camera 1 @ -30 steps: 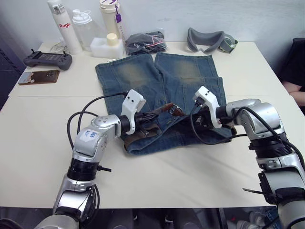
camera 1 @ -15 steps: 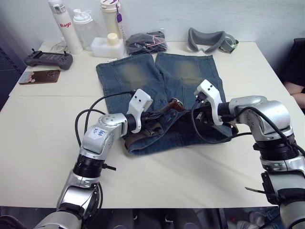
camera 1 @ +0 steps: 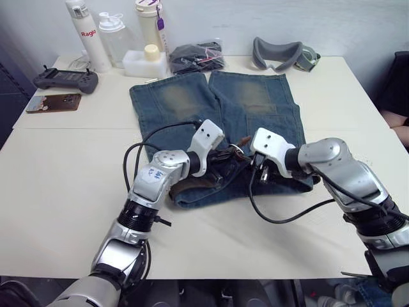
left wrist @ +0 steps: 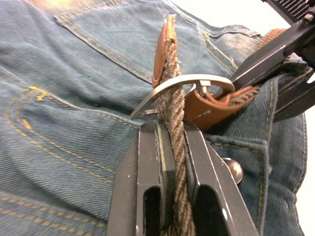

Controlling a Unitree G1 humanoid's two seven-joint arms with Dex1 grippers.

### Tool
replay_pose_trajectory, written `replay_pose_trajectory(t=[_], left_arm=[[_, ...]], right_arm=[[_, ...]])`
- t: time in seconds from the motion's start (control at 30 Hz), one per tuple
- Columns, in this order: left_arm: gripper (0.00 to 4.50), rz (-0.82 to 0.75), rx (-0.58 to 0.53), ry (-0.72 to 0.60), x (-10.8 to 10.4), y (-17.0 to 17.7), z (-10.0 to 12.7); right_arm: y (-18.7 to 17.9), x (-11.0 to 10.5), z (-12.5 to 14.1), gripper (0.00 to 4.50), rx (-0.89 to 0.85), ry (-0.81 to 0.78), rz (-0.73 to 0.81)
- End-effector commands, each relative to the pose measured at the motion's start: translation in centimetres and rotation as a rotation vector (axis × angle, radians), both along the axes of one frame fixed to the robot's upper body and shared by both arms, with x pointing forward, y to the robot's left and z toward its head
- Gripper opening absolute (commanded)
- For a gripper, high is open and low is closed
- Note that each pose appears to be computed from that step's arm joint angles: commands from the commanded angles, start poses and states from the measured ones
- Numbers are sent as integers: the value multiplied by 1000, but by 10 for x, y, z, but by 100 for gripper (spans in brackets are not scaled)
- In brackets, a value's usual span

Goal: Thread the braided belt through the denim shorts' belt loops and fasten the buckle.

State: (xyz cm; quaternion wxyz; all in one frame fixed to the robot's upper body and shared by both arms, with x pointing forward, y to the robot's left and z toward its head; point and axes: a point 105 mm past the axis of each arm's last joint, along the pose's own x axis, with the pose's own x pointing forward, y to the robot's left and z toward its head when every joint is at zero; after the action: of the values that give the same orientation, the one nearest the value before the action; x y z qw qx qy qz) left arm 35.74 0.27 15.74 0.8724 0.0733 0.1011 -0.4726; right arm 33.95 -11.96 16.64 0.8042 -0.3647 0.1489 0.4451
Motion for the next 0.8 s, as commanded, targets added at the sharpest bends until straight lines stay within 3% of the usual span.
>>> replay_pose_trajectory(t=[0.03,0.13,0.23,0.3,0.4,0.47,0.57,0.7,0.8], left_arm=[[0,-93,-15,-56,-9,-27,9],[0,-92,-3,-59,-8,-25,6],[0,-88,-3,-55,-7,-23,4],[0,-88,-1,-57,-7,-22,5],[0,-92,-1,-60,-7,-22,5],[0,-101,-2,-64,-8,-24,6],[0,-109,-10,-68,-9,-27,9],[0,-126,-14,-92,-8,-28,13],[0,-129,-4,-110,-5,-25,16]], right_arm=[[-3,-14,20,54,-3,-83,100],[-15,-20,32,193,5,-88,110],[-30,-22,53,287,29,-122,93],[-39,-23,62,376,11,-148,91],[-50,-20,73,376,-10,-192,70],[-57,0,86,376,-88,-363,27],[-47,9,76,376,-97,-390,72],[-30,20,44,376,-187,-446,183],[-24,22,40,376,-190,-459,217]])
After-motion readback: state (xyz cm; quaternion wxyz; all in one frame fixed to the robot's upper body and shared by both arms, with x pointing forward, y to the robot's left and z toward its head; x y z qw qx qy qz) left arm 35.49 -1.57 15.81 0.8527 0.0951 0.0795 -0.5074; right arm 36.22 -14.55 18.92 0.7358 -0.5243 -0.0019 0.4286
